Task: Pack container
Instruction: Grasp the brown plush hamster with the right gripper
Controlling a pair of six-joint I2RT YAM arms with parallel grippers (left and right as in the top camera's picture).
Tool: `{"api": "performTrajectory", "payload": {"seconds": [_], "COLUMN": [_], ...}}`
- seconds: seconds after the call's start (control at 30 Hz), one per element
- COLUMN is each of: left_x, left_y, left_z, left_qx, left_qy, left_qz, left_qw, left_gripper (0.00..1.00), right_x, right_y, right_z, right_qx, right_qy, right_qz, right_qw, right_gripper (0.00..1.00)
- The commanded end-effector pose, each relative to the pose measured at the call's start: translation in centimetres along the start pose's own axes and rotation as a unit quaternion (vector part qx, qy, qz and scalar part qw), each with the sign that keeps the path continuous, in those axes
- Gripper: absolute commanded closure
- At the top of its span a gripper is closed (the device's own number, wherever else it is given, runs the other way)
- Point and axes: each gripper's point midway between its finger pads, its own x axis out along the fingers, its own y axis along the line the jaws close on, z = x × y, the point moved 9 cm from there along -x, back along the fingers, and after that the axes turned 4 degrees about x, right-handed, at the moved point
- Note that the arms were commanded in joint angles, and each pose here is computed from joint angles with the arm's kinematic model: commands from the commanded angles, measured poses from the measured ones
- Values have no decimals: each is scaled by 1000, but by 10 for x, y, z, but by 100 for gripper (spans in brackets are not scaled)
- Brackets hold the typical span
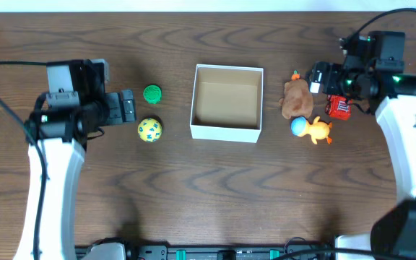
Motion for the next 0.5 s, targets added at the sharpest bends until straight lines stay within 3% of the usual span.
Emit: {"api": "performTrajectory", "payload": {"seconds": [0.0,0.27,0.47], "left_x": [14,40,45], "left_y": [14,24,25], "left_z": [2,-4,-5], "left_qx": [-18,-33,-34], "left_qy": [24,71,79], "left_qz": [12,14,14], "left_qw": [999,997,996], "left_gripper": [2,2,2], "right_x": [19,88,121], "right_y": [7,3,-6], "right_z": [5,-13,-19], "right_qx": [-18,-40,-34], "right_qy": [8,58,82], "right_qz": [27,-64,-74], "right_qw": [999,995,993], "right_gripper": [1,1,1]}}
